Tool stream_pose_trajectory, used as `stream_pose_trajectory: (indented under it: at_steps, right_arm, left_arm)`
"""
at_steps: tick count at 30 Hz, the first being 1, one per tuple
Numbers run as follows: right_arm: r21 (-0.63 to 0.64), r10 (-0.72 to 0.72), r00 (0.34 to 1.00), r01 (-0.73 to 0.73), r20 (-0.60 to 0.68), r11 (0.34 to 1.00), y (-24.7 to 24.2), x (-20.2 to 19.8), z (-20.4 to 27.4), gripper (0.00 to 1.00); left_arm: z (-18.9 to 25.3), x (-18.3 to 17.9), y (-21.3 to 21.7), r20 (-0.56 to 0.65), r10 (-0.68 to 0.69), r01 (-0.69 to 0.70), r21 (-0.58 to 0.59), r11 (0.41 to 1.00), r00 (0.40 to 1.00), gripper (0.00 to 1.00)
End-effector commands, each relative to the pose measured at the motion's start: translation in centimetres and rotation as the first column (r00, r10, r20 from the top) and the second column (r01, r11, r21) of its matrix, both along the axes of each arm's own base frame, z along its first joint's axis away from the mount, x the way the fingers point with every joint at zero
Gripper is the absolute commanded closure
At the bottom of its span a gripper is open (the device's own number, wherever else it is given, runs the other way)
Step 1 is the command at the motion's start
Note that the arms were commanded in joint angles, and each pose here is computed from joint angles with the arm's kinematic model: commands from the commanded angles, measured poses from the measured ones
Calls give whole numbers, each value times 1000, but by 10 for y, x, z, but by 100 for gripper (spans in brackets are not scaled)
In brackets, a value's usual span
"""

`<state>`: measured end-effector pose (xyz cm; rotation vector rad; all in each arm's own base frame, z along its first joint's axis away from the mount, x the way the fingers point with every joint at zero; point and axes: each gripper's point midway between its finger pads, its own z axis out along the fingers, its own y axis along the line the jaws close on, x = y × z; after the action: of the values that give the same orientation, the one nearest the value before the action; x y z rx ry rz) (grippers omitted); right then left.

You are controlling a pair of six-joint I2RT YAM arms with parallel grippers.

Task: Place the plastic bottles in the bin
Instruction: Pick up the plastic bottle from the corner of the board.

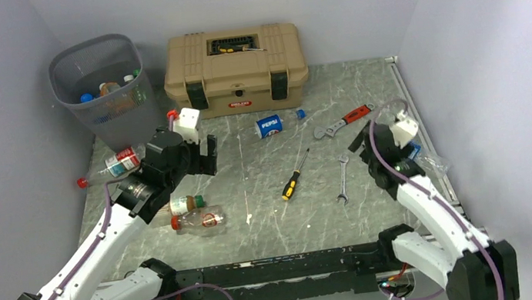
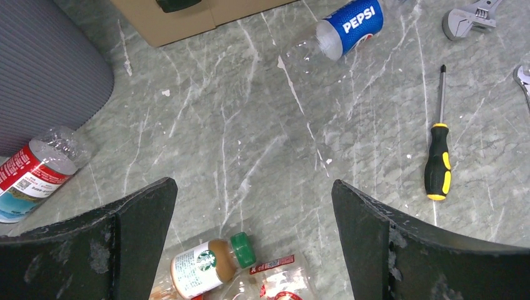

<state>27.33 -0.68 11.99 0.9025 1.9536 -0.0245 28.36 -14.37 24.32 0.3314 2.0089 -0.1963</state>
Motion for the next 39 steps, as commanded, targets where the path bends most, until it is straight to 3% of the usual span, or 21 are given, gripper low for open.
stream_pose_trajectory:
  at_steps: [1,4,9,15,22,30,39]
  right_arm:
    - [-231,95,992,-74,80,970,-7,58,79,4]
    - [-345,48,997,-69,-67,936,-22,77,74,1]
    - [-348,106,987,-142,-120,927,-14,110,68,1]
    - [-460,53,937,-219,-347,860,-35,126,58,2]
    - [-407,-45,845,-210,-533,889,-75,106,34,0]
    - [-273,-16,709,-251,-705,928,-109,73,-21,0]
    - [-226,11,685,-255,-729,940,-127,64,-46,0]
  left_arm:
    - [12,-1,-6,33,-13,14,-38,999,999,1]
    - [14,-3,-6,35,-19,20,-45,999,999,0]
    - [18,-6,-4,53,-13,16,-46,999,998,0]
    - [15,-7,-8,54,-31,33,-22,999,998,1]
    - [13,-9,-12,46,-58,59,-21,998,997,0]
    - [10,-12,-18,33,-91,91,-12,996,995,0]
    - [9,-12,-22,25,-107,107,-8,994,994,0]
